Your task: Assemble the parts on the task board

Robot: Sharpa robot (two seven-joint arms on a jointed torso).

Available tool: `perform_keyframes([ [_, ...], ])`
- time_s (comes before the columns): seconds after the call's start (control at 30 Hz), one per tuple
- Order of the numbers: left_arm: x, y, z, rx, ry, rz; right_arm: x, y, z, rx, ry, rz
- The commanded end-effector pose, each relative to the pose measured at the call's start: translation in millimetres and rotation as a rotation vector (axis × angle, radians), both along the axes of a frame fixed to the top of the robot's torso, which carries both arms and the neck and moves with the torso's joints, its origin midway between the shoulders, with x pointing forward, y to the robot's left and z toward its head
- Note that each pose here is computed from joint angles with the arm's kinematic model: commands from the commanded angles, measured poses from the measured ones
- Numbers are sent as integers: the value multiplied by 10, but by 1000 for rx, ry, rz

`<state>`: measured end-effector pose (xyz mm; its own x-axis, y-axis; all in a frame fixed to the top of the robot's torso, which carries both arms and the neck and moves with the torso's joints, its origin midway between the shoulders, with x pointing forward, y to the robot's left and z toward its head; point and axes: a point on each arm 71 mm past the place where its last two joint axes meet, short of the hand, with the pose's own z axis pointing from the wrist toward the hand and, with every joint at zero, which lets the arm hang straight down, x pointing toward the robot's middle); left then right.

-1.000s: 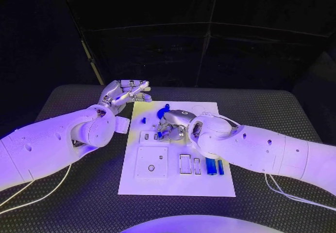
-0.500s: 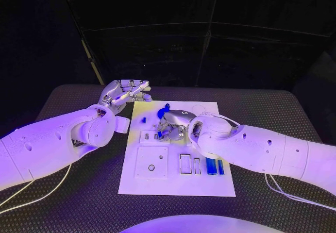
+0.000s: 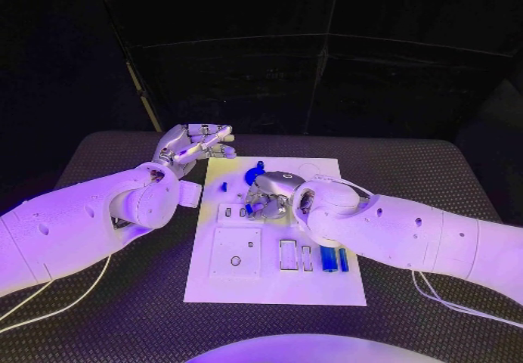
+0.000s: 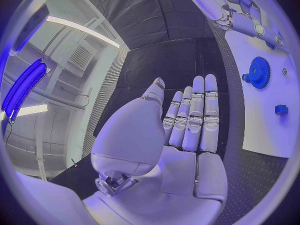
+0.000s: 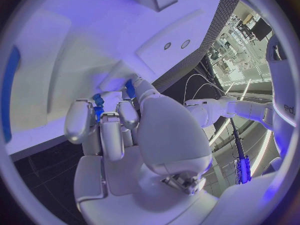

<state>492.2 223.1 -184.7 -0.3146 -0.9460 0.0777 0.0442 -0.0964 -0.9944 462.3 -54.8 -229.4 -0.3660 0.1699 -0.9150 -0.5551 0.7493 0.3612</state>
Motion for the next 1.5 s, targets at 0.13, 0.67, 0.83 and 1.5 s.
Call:
perform_keyframes([
  [0.13, -1, -14, 16, -5, -7, -13, -1, -15, -43, -30, 13, -12],
  [0.67, 3, -10, 14, -6, -6, -15, 10, -15, 17, 38, -40, -31],
  [0.83, 8, -5, 8, -5, -3, -15, -9, -16, 71, 105, -76, -17],
  [1.5, -45, 88, -63, 208, 48, -85, -57, -595, 640, 509, -9, 46],
])
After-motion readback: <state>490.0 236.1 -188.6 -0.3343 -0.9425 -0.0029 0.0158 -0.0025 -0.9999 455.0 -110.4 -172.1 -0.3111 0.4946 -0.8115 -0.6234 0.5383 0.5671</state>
